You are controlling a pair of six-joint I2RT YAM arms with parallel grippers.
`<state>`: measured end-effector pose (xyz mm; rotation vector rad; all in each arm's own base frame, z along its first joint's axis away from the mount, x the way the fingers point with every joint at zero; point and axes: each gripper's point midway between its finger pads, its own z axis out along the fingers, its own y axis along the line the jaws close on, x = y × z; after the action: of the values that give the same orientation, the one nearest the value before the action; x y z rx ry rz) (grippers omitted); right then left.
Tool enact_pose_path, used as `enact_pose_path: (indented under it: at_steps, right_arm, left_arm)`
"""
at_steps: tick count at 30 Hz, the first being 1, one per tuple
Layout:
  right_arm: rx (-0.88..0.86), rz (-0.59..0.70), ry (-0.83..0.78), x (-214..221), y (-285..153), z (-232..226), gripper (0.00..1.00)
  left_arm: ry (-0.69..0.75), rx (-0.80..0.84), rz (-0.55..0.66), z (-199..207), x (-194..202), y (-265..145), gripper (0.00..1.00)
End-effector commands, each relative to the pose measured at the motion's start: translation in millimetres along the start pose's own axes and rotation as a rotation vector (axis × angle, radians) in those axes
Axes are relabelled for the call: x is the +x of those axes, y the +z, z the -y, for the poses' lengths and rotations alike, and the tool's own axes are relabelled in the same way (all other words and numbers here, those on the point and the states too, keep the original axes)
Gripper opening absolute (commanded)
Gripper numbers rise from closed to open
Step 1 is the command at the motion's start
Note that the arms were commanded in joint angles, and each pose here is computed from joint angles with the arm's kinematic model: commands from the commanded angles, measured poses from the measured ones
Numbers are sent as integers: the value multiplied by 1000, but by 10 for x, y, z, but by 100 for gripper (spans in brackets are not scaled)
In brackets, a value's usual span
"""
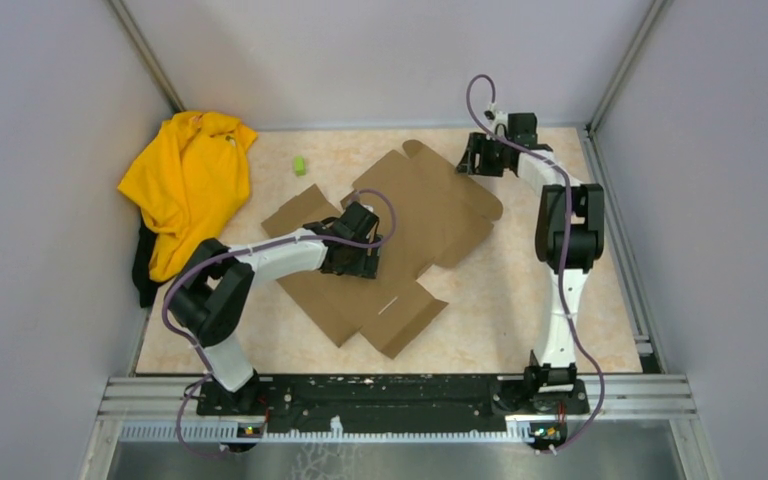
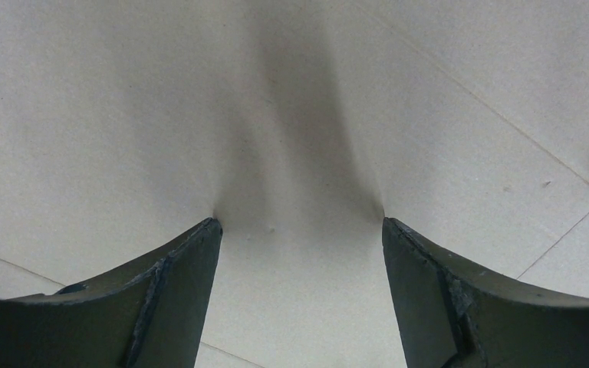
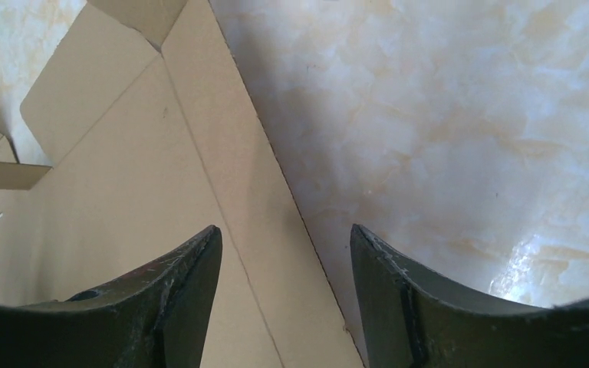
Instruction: Fold the paper box
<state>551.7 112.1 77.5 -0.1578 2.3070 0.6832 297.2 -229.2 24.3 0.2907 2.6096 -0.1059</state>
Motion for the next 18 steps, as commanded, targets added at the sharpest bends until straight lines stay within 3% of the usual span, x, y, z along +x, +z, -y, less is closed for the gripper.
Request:
enact_pose_path:
  at_steps: [1,13,18]
  right_arm:
    - [-80,36,-96,-207,6,-51,62]
    - [-344,-145,-105,237,222,-142,63]
    - [-462,-160,-75,343,198,-291,55]
  left_arm:
    - [21,-11,-33,-97,64,-5,83]
    - [68,-15,-63,-103,63,37,83]
    - [75,-12,-69,-91,49,60,83]
